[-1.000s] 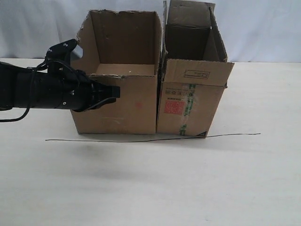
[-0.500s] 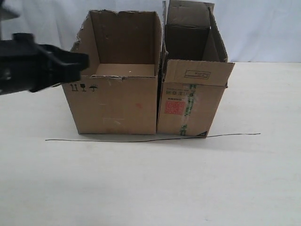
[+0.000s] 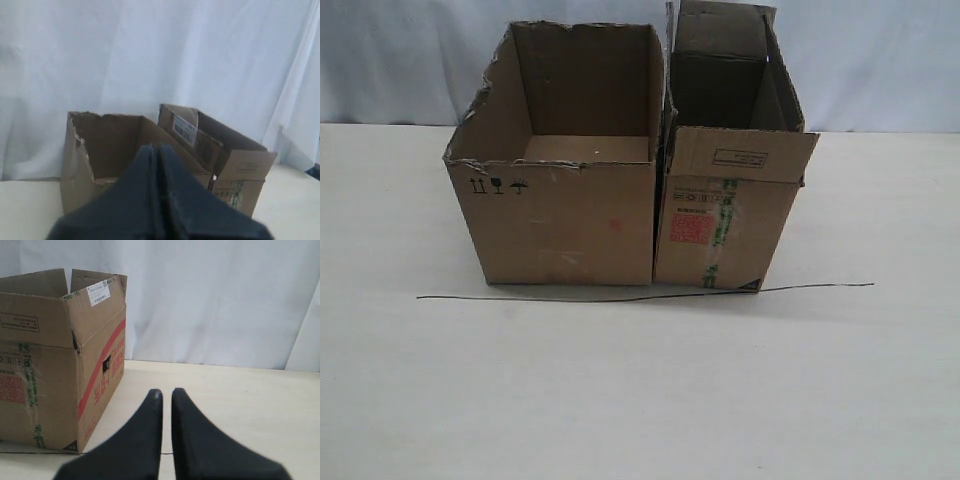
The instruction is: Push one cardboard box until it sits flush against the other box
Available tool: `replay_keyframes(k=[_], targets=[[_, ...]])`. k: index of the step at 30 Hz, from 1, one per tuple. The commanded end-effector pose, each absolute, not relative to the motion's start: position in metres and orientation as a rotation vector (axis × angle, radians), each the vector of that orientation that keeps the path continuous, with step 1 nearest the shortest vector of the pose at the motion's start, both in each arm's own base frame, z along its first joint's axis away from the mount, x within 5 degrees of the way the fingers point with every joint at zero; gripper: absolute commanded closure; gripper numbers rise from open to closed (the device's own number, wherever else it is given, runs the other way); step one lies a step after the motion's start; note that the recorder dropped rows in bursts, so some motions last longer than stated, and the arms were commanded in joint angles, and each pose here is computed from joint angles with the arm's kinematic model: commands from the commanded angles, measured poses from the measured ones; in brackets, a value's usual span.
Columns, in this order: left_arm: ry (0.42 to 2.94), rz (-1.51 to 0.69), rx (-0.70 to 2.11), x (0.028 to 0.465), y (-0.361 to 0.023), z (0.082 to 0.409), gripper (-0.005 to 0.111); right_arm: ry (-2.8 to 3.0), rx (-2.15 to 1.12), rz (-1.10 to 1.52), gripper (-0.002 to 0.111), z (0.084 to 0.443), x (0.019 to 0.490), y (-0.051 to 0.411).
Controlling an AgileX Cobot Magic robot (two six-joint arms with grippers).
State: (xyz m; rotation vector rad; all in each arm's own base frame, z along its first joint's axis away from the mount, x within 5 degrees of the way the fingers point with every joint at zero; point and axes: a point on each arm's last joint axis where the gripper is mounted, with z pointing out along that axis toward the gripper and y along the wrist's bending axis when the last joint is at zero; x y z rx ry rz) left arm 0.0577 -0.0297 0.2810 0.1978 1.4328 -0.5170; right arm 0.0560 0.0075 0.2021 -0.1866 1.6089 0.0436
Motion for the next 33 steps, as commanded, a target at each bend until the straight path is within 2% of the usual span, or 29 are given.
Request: replay_keyframes(k=[1, 21, 33], targets=[[1.339, -0.564, 0.156, 0.0396, -0.0217, 0.267, 0.107, 1.61, -0.201, 0.033, 0.103, 0.2006, 0.0559, 0.0075], [1.347, -0.566, 0.157, 0.0398, -0.0222, 0.261, 0.107, 1.608, -0.2, 0.034, 0.103, 0.2007, 0.0559, 0.0075], [1.322, -0.337, 0.024, 0.0429, -0.0182, 0.2627, 0.107, 1.606, -0.2, 0.034, 0.103, 0.2009, 0.0559, 0.0076]])
